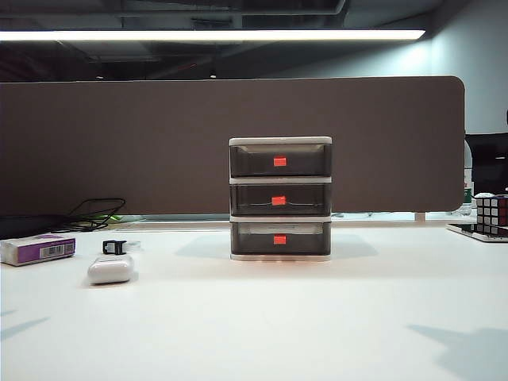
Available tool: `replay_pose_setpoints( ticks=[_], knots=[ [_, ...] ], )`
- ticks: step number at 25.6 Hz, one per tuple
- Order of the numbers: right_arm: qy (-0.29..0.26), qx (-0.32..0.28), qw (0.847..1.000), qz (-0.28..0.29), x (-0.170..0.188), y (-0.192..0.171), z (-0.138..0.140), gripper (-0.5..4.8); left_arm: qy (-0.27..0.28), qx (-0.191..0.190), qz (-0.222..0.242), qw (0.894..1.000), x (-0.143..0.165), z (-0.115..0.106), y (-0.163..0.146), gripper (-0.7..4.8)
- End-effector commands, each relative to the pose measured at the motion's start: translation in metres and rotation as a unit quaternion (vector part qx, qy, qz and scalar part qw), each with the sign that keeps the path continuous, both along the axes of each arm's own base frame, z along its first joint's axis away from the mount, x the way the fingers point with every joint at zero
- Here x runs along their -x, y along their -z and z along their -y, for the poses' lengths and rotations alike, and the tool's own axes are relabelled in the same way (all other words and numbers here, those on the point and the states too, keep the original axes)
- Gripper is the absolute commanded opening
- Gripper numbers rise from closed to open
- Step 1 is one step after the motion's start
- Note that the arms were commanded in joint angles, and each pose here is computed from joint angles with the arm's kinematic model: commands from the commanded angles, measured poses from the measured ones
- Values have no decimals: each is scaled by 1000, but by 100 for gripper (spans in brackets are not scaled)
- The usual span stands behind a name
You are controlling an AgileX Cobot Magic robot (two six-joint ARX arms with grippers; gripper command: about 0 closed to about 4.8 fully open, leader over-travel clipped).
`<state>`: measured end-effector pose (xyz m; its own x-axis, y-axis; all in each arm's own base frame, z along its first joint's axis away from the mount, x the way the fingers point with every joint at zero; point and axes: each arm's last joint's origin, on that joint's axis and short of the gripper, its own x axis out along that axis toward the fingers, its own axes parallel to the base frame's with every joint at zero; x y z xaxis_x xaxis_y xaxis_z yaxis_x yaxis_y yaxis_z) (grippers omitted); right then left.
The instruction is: Open the second layer of the drawer on the table, pick up the earphone case on the table and put it in, and finally close the drawer.
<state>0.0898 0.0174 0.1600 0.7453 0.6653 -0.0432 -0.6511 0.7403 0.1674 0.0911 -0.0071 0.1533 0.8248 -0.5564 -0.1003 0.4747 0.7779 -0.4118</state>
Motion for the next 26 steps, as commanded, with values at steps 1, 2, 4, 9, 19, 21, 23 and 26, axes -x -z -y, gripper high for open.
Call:
replay_pose_setpoints(
  ticks=[1,2,4,9,19,21,23,26],
  knots=[
    [-3,-12,1000,-4,0,0,0,-5,1,11,-9,1000,0,0,0,220],
    [-3,-13,1000,-4,0,0,0,-5,-1,32,-22,999,0,0,0,220],
    [-6,-13,1000,-4,0,0,0,-5,5,48,-14,999,0,1,-4,220],
    [-20,-14,1000,-5,1,0,-1,-4,2,57,-4,998,-1,0,-7,250],
    [-20,-14,1000,-4,0,0,-1,-5,-1,29,35,999,-3,0,-34,301],
    [-20,-14,1000,-4,0,0,-1,-5,-7,17,36,999,-7,-1,-42,301],
    [-19,-14,1000,-4,0,0,-1,-5,-6,17,33,999,-12,-2,-45,301],
    [-16,-14,1000,-4,0,0,-1,-5,2,19,35,999,-25,-3,-48,301]
  ],
)
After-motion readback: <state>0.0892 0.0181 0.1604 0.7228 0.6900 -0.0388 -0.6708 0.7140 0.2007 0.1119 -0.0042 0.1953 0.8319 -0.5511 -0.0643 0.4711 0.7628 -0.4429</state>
